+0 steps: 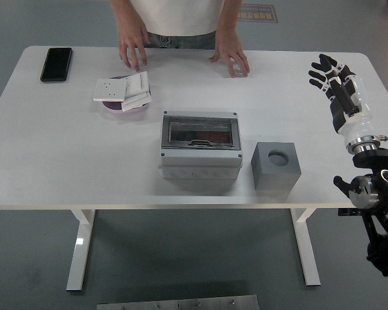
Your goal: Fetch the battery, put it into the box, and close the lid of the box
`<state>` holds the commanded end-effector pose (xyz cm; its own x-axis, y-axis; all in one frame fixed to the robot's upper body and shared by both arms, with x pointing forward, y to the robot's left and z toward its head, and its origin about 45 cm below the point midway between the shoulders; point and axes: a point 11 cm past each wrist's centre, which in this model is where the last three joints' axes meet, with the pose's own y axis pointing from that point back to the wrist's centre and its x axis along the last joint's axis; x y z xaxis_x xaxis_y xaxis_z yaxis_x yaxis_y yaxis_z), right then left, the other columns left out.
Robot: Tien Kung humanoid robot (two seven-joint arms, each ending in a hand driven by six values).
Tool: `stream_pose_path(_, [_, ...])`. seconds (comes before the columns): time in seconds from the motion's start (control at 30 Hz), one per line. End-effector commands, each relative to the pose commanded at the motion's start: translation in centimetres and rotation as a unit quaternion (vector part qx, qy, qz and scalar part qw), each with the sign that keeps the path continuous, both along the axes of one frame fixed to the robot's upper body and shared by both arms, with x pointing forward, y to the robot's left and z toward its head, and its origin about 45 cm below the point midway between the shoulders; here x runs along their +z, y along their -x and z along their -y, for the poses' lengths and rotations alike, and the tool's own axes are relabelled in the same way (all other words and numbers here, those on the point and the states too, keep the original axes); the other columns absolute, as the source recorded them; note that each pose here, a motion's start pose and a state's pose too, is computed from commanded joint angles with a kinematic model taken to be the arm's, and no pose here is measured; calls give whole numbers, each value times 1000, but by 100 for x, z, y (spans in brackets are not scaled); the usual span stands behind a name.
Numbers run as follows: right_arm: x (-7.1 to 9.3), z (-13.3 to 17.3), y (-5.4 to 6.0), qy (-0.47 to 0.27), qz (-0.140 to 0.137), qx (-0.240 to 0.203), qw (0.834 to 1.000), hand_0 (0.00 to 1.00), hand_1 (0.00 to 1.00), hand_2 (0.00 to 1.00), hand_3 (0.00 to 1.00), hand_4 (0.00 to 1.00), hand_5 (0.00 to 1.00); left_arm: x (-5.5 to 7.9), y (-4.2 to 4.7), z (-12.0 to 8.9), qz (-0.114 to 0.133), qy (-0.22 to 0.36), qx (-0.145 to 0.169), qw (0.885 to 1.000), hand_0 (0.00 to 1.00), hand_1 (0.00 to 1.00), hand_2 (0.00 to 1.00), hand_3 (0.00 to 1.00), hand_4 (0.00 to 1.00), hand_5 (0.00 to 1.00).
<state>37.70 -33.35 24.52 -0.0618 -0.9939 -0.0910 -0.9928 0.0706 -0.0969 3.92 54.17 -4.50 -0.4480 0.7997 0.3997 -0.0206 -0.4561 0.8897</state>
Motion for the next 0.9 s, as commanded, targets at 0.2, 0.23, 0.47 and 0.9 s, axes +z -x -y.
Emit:
stream_pose_path(0.2, [14,-8,-7,1,2,1,1000,794,705,686,724,998,524,-4,1,7,0,1,0,1000,605,719,599,588,436,2])
stream_pose_path(0.23, [19,-12,-10,1,2,1,1000,794,705,686,724,998,524,-5,0,9,0,1,0,1000,605,719,599,588,436,2])
stream_pose_path(0.47, [45,-7,-11,2,5,-1,1000,792,703,687,724,998,524,-3,-46,14,3,2,-6,1000,605,719,599,588,436,2])
stream_pose_path(0.9, [81,26,11,2,10,-8,1000,791,702,686,720,998,538,58,-152,-54,3,-4,-17,1000,605,719,598,587,436,2])
